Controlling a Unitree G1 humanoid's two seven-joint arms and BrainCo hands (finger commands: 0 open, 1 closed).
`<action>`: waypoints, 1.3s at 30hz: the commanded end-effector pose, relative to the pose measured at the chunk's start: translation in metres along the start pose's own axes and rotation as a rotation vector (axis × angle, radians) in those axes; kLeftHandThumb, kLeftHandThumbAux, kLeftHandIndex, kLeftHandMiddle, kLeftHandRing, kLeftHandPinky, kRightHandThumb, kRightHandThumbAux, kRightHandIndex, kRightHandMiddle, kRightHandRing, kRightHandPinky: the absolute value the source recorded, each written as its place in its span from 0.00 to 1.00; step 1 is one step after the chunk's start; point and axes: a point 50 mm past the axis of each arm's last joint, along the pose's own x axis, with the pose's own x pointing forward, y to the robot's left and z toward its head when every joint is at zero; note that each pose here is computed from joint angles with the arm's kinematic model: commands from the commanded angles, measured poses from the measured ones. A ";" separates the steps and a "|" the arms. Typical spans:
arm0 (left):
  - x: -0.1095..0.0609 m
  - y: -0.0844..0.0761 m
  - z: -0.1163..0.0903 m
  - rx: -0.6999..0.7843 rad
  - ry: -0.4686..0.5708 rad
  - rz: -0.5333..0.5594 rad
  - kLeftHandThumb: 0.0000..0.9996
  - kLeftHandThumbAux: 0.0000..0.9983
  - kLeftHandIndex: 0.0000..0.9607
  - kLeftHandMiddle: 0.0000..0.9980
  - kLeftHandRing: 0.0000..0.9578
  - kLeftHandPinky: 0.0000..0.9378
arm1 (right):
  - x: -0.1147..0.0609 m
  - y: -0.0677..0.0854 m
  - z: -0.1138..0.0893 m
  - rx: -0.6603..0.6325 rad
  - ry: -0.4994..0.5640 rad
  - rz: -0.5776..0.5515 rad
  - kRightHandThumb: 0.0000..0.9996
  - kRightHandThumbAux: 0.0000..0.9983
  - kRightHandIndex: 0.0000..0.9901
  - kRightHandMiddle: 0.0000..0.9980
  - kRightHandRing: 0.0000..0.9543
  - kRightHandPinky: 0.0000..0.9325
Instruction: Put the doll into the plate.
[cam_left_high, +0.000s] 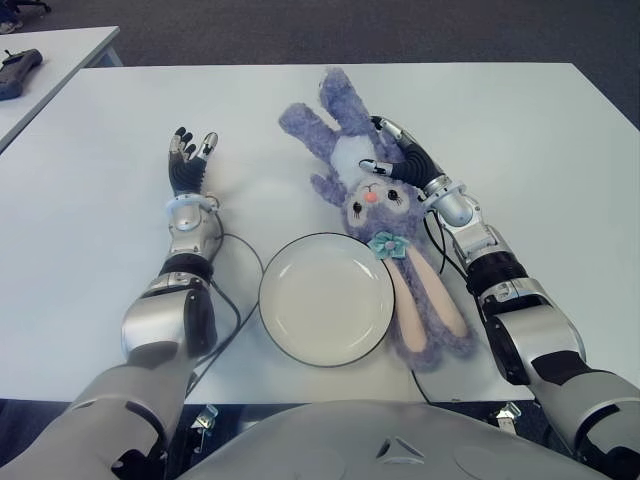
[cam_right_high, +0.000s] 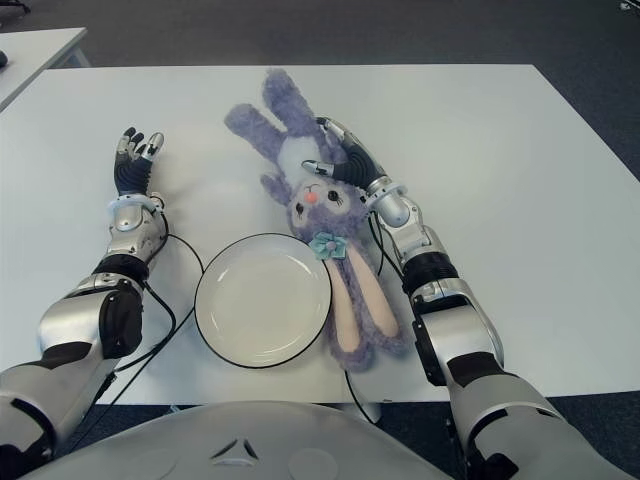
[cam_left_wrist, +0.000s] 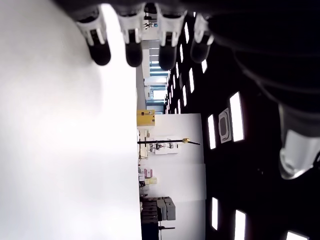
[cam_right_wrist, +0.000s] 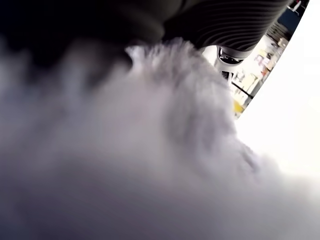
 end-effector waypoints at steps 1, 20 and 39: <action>-0.076 -0.002 -0.117 0.034 0.514 -0.001 0.00 0.56 0.05 0.10 0.09 0.06 | 0.000 0.015 -0.004 -0.014 0.030 0.051 0.18 0.46 0.00 0.00 0.06 0.17; -0.076 -0.004 -0.117 0.043 0.512 -0.001 0.00 0.55 0.04 0.10 0.09 0.05 | -0.005 0.003 -0.015 0.002 0.066 -0.053 0.36 0.59 0.21 0.31 0.40 0.48; -0.077 -0.005 -0.117 0.029 0.512 0.001 0.00 0.55 0.04 0.10 0.09 0.05 | -0.022 -0.022 -0.049 -0.022 0.251 -0.181 0.71 0.71 0.45 0.85 0.88 0.91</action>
